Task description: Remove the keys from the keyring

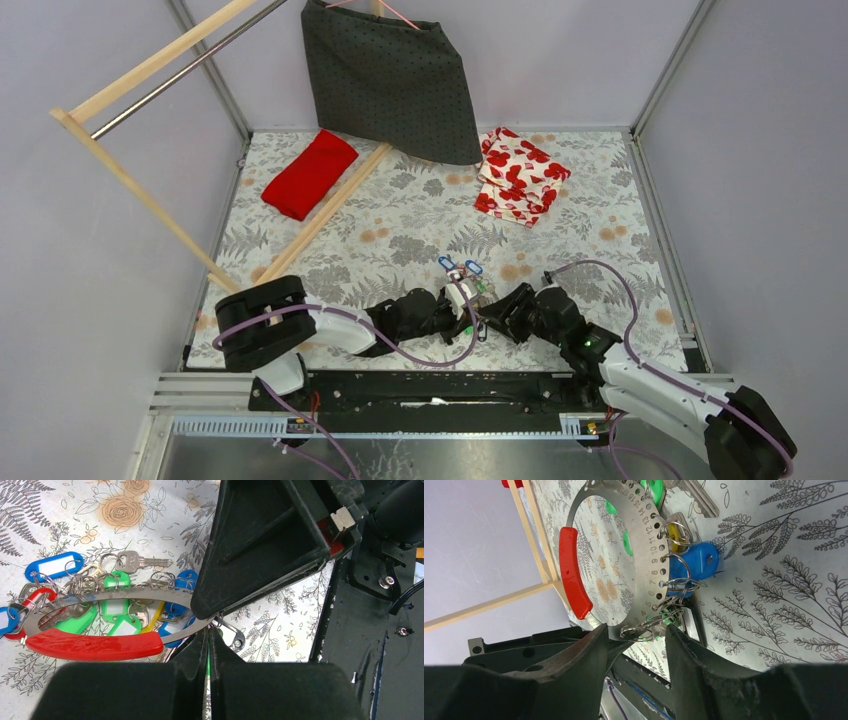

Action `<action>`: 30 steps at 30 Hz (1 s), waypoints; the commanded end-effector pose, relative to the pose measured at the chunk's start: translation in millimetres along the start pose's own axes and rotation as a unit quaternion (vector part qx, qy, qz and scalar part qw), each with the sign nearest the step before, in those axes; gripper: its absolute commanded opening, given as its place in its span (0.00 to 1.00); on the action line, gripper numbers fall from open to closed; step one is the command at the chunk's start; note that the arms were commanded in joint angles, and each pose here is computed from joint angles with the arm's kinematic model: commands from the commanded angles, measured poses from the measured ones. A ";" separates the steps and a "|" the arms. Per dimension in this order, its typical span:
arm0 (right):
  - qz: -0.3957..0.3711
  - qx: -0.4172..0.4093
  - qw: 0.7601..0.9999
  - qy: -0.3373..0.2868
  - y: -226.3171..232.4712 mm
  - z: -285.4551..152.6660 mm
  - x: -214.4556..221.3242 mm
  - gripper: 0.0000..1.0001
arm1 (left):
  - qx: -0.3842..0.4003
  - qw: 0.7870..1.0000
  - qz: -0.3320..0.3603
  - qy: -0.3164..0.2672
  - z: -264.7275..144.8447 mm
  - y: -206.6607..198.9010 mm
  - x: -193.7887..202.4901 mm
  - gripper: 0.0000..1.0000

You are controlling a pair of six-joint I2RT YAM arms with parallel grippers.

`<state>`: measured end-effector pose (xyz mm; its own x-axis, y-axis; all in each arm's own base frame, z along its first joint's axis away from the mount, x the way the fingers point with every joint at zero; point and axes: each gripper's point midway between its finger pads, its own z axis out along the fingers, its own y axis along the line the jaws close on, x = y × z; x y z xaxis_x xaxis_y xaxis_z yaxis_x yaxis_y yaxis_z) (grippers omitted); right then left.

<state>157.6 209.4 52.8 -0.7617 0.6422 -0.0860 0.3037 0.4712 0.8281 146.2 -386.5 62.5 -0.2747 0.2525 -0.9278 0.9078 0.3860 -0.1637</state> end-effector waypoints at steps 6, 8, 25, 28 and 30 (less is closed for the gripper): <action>0.018 -0.035 0.999 -0.029 12.3 6.8 -8.7 0.54 | 0.013 0.999 -0.008 -0.044 7.1 -5.1 -25.3 0.00; 0.020 -0.044 0.998 -0.029 16.4 8.4 -8.8 0.54 | 0.014 0.999 -0.008 -0.044 7.3 -5.6 -25.5 0.00; 0.015 -0.062 0.998 -0.030 32.3 0.0 -9.7 0.44 | 0.008 0.999 -0.010 -0.038 7.8 -3.4 -22.3 0.00; 0.015 -0.057 0.998 -0.029 28.5 -0.8 -9.0 0.41 | 0.008 0.999 -0.009 -0.039 7.8 -3.2 -23.1 0.00; 0.015 -0.054 0.998 -0.026 26.3 -0.4 -7.8 0.38 | 0.007 0.999 -0.009 -0.040 8.3 -3.1 -23.4 0.00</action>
<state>168.2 213.7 65.5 -0.7268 0.6822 -0.0794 0.2760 0.3960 0.8758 146.7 -387.5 60.7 -0.2843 0.2466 -0.9265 0.9043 0.3899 -0.1737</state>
